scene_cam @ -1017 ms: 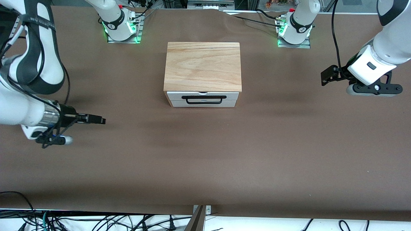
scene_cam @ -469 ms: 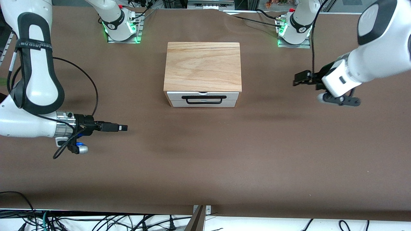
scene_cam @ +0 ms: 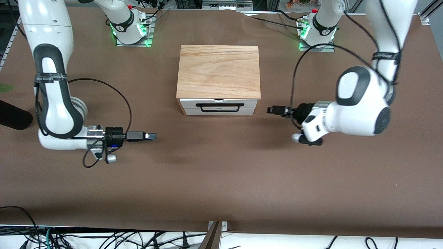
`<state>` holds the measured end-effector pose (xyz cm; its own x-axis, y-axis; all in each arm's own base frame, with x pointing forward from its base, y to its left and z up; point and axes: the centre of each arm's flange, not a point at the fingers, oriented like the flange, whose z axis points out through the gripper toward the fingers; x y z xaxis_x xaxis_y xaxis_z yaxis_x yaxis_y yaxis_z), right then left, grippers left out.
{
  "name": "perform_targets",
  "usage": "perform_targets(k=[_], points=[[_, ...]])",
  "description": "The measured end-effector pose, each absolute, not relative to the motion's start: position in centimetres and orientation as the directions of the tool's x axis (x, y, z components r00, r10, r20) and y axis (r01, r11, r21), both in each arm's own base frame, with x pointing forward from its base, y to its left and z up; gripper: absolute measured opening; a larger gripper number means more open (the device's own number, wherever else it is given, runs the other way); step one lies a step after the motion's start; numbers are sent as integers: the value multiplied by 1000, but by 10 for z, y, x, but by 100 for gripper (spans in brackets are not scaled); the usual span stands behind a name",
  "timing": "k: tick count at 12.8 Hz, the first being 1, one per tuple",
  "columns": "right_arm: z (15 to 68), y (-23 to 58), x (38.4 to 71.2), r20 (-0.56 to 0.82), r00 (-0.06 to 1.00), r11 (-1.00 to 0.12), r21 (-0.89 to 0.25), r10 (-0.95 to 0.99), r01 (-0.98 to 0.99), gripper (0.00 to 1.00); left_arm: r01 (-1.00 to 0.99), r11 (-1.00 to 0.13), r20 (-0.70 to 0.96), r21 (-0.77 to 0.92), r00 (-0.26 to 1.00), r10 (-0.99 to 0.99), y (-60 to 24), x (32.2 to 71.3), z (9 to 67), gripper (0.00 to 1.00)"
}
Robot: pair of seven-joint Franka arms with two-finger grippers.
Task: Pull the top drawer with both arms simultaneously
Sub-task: 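Move the right gripper toward the drawer handle while the left gripper approaches too, then close both grippers on the black drawer handle from either end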
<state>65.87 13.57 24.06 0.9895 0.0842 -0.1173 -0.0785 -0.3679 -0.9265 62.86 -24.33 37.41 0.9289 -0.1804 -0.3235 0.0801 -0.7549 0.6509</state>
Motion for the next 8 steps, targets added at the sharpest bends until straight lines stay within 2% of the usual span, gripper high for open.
perform_targets(k=[3,8], points=[[193,183,626,-28,992,-259,-966,124,5,100,29,-582,-241,813,926,-291,-262,632,336,100],[162,245,578,9,992,-148,-989,127,28,100,-25,-342,-94,939,941,-326,-266,627,271,95]])
